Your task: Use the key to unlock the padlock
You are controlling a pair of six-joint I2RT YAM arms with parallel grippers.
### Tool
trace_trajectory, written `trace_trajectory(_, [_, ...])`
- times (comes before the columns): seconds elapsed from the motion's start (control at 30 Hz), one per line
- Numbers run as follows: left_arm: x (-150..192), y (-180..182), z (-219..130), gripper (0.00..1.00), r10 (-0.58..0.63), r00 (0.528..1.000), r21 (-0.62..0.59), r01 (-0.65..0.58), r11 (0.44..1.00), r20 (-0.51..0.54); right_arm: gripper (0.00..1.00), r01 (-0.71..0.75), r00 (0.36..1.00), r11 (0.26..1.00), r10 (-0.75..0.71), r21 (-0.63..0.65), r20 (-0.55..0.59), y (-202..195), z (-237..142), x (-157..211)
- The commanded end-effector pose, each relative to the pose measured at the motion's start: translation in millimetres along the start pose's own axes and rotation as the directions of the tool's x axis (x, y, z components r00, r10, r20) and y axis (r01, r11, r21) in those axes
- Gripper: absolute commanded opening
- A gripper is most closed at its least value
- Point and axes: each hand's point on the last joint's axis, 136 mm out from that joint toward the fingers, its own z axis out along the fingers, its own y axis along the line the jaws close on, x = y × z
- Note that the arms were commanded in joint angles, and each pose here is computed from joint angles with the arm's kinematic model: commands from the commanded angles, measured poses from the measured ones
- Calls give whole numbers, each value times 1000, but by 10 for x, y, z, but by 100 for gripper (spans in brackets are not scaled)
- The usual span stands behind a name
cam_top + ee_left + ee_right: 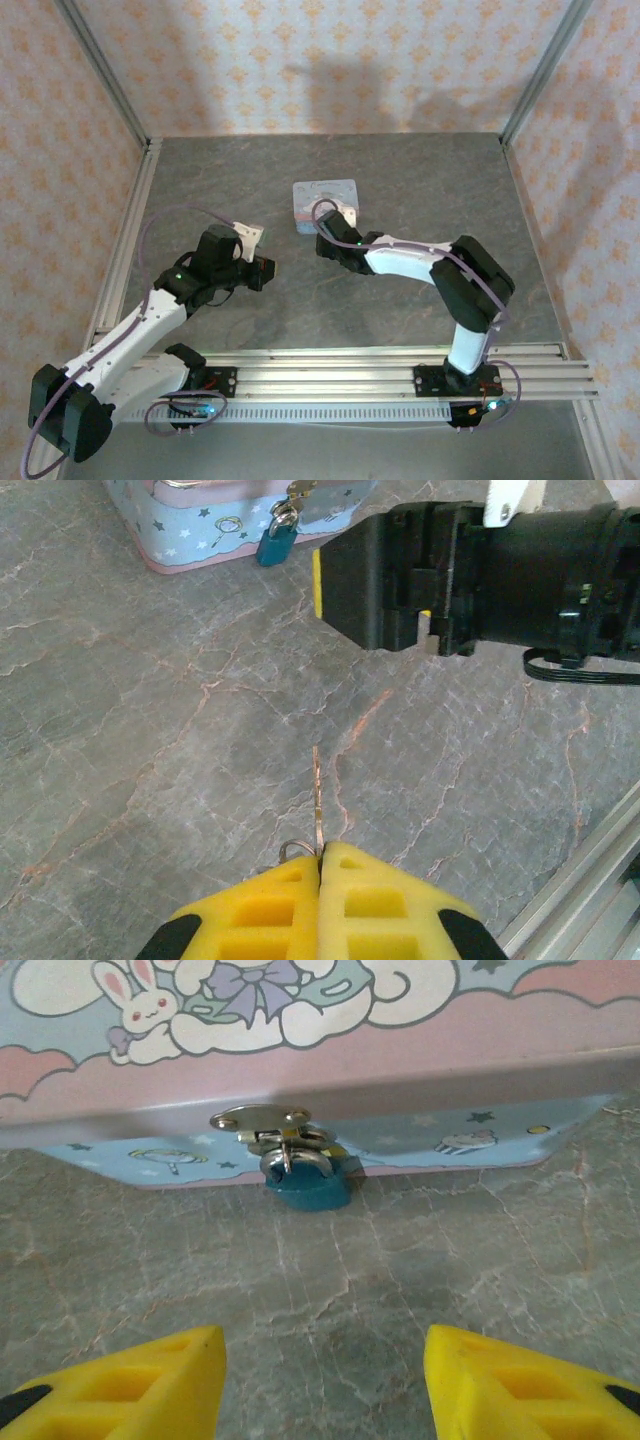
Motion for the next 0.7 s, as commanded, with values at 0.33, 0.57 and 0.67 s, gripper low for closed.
trace_trajectory(0.33, [20, 36, -8, 0, -10, 1000, -1, 10, 1000, 30, 51, 20, 996, 1000, -21, 13, 88, 146, 301, -265])
trace_trajectory(0.57, [40, 29, -21, 0, -13, 999, 6, 13, 1000, 31, 51, 1, 998, 1000, -2, 10, 56, 92, 429, -279])
trace_trajectory(0.67, [45, 35, -18, 0, -13, 999, 5, 12, 1000, 32, 51, 16, 999, 1000, -16, 8, 44, 99, 457, -282])
